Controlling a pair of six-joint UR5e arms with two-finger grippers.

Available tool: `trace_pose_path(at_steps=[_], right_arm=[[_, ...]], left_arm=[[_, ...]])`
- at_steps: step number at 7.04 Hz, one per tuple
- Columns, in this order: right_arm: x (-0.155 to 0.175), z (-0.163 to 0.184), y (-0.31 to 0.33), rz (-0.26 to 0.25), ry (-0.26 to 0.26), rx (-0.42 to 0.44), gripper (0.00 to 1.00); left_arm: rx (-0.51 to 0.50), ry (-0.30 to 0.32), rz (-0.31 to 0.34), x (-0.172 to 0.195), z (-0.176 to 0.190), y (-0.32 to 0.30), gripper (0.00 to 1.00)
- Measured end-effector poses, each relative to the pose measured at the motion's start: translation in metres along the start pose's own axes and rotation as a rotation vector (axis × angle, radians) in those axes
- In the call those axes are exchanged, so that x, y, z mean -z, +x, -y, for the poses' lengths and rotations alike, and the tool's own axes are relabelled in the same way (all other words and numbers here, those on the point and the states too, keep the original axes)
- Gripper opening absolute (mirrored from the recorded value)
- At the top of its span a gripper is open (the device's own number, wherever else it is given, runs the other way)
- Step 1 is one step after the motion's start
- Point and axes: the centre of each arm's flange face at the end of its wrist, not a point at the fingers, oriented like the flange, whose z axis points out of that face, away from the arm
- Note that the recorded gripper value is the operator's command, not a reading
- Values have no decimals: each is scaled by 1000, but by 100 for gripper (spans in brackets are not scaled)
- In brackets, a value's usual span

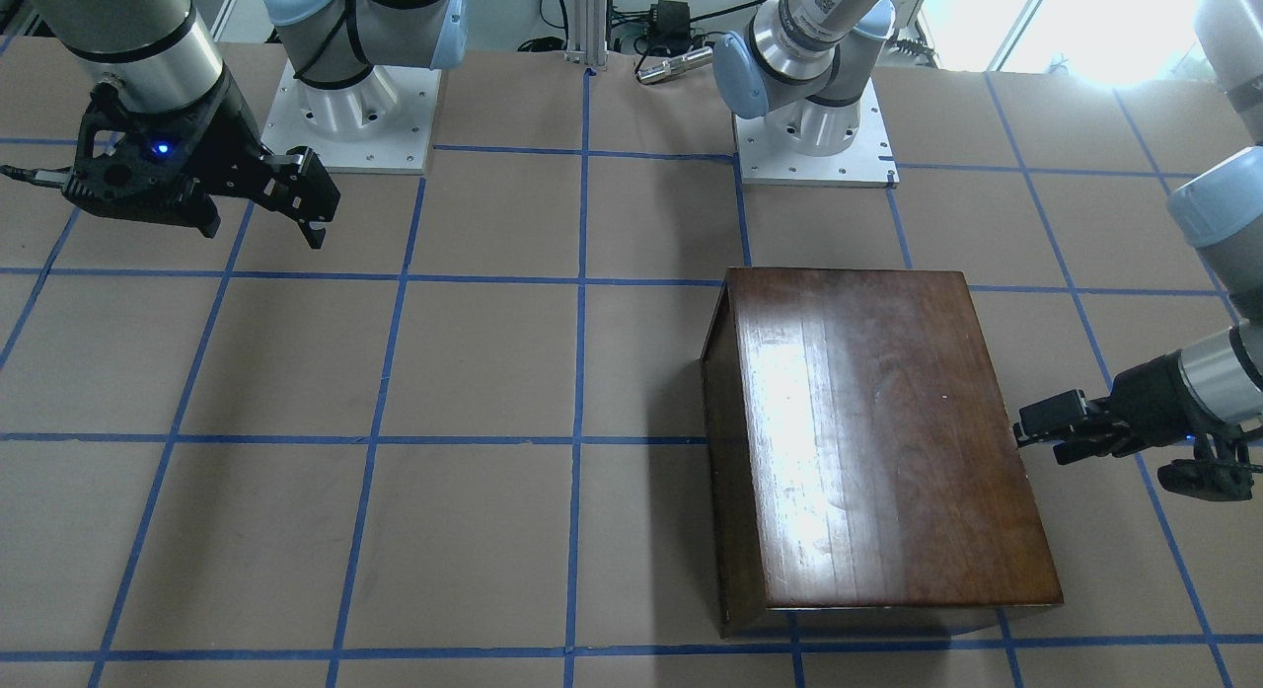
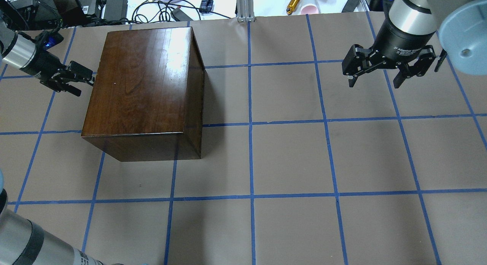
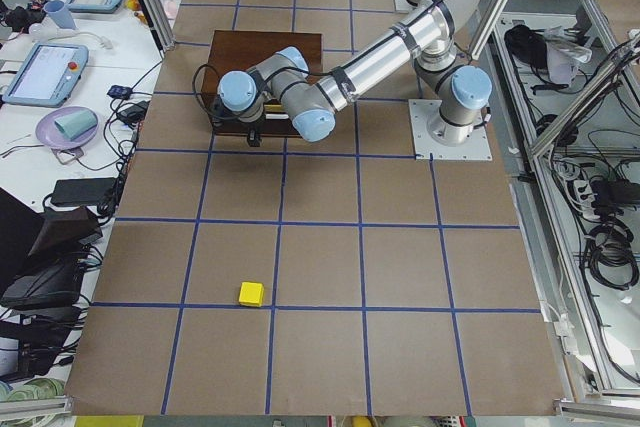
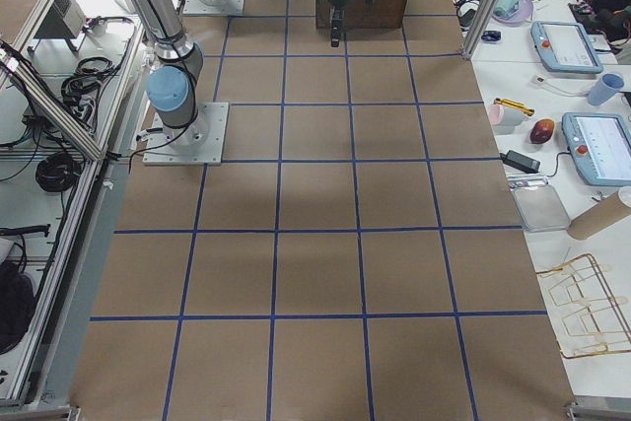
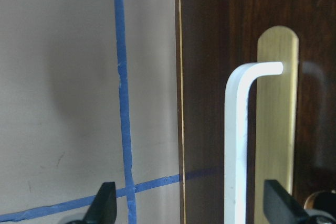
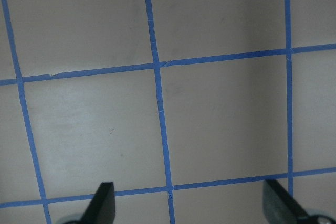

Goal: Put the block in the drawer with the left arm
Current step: 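Hook the left gripper onto the white drawer handle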

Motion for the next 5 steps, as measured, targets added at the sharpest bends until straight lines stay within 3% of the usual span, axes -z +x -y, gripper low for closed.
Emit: trace_pose_path(at_steps=[3, 5], right_arm=[[0, 0, 0, 0, 0, 0, 100], [0, 0, 0, 0, 0, 0, 100]], left_arm=[[10, -17, -11, -12, 2, -7, 97], [10, -21, -10, -15, 3, -9, 85]])
